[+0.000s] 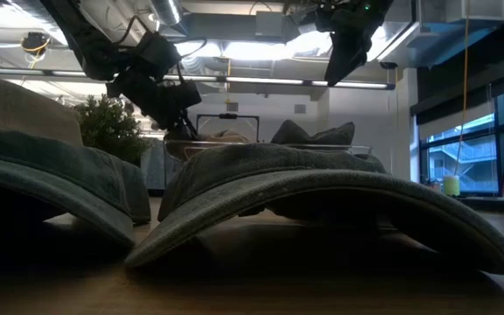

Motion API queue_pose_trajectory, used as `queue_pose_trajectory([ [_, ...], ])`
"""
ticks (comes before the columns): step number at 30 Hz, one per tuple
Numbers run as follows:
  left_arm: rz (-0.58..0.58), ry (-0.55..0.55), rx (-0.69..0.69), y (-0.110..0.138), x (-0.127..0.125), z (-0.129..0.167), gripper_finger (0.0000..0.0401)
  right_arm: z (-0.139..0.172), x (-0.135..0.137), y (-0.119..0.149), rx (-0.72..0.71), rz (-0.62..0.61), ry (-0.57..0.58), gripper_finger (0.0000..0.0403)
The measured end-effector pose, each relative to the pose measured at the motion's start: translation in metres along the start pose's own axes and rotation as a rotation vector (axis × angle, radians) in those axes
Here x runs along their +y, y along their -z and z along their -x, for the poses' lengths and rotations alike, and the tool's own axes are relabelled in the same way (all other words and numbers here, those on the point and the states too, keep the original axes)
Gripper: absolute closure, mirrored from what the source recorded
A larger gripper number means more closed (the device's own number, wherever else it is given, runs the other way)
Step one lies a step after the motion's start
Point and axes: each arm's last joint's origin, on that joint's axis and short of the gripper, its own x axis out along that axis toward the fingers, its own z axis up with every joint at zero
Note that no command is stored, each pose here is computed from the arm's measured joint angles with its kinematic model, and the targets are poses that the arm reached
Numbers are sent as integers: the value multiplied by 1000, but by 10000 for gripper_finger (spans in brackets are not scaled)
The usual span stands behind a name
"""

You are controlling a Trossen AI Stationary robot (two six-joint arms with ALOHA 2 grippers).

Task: Pick & Place hat
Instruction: Put the brown cap into the left transparent bin

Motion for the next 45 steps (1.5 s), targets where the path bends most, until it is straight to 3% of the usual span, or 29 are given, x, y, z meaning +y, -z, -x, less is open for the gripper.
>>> queue_pose_trajectory([
  [14, 317, 29, -55, -17, 25, 36, 202, 0, 0, 0, 0, 3, 0, 210],
  [20, 522, 305, -10, -44, 61, 46, 202, 0, 0, 0, -1, 7, 0, 210],
  [23, 633, 376, 35, -60, 87, 44, 203, 0, 0, 0, -2, 7, 0, 210],
  [28, 748, 304, 126, -74, 139, 32, 203, 0, 0, -1, -10, 7, 1, 210],
  [32, 807, 282, 271, -63, 160, 9, 202, 0, 0, -1, -10, 7, 1, 210],
  [37, 897, 335, 434, -35, 151, -31, 202, 0, 0, -1, -10, 10, 0, 210],
  [45, 815, 314, 481, -23, 138, -60, 203, 0, 0, -1, -9, 36, 1, 210],
])
